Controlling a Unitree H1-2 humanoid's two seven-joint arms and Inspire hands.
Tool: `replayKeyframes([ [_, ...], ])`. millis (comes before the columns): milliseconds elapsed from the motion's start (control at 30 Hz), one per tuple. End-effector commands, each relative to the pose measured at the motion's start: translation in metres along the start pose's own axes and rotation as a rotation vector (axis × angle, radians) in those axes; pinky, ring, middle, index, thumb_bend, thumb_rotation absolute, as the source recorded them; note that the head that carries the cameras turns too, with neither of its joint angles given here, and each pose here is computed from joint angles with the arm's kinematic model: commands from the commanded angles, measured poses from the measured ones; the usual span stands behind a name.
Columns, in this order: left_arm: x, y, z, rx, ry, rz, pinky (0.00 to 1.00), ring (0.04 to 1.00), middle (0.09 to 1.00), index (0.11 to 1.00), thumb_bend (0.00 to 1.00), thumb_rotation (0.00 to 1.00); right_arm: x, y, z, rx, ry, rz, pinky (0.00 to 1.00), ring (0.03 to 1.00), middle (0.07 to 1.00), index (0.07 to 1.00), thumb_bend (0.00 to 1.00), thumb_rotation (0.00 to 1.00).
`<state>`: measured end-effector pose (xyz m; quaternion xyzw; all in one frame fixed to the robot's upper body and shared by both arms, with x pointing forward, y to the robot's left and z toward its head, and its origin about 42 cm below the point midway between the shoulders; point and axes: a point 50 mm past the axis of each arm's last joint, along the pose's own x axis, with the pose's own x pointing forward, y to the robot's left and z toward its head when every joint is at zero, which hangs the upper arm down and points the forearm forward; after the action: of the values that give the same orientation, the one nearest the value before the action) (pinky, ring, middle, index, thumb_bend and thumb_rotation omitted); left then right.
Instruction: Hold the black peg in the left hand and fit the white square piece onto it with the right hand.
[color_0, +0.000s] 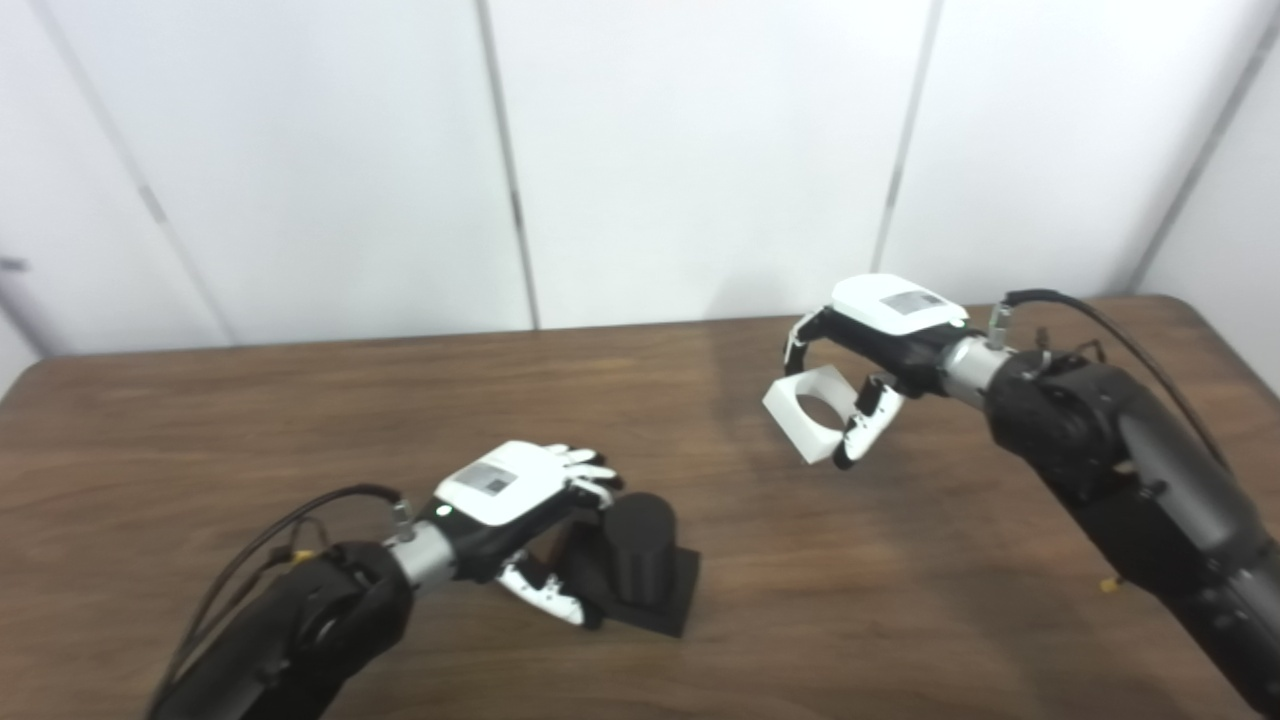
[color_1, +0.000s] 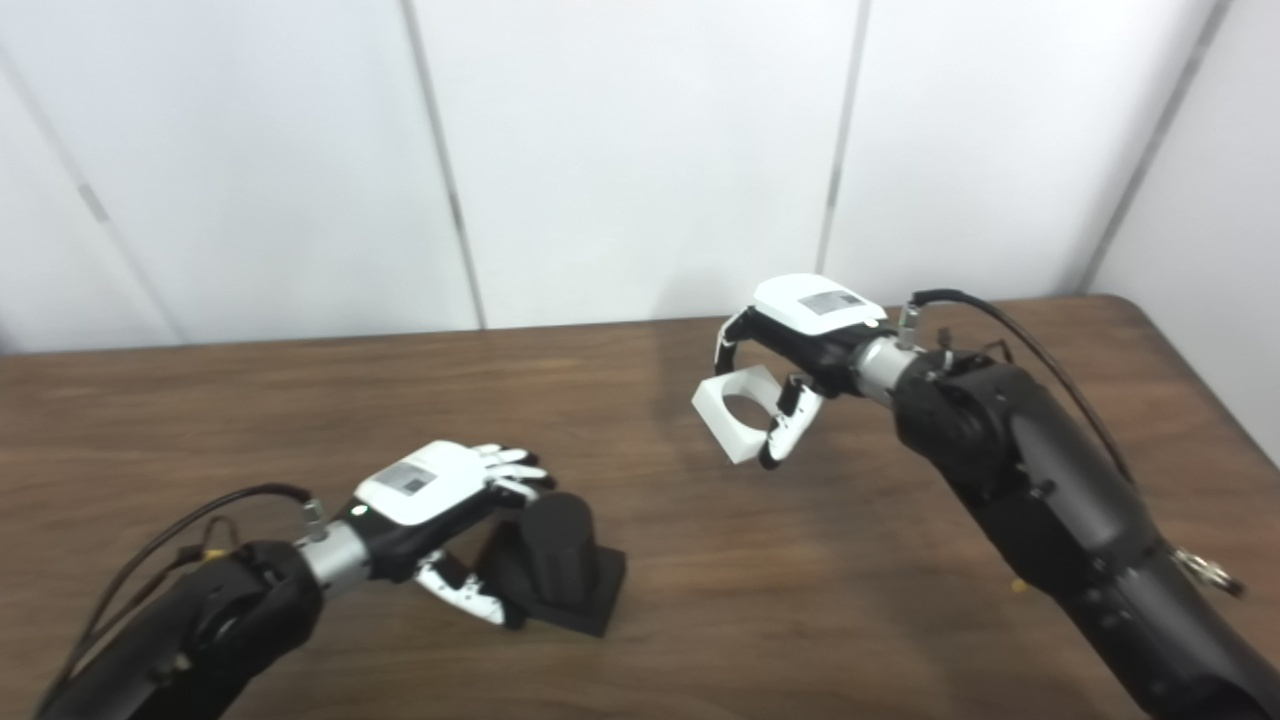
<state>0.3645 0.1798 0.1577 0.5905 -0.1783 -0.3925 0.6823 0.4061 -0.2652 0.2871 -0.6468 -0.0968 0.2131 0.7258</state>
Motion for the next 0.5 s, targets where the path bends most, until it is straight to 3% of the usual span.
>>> replayKeyframes([
  [0,-0.001,-0.038,0.005,0.040,0.017,-0.187,0.94,0.944,0.880,0.489,0.52,0.07,-0.001,-0.038,0.009,-0.018,-0.035,-0.088,0.73,0.803,0.751,0.480,0.52,0.13],
  [467,0.007,-0.037,0.010,0.031,0.019,-0.187,0.94,0.949,0.890,0.489,0.52,0.07,-0.013,-0.050,0.035,0.049,-0.172,0.007,0.73,0.839,0.763,0.479,0.52,0.13],
])
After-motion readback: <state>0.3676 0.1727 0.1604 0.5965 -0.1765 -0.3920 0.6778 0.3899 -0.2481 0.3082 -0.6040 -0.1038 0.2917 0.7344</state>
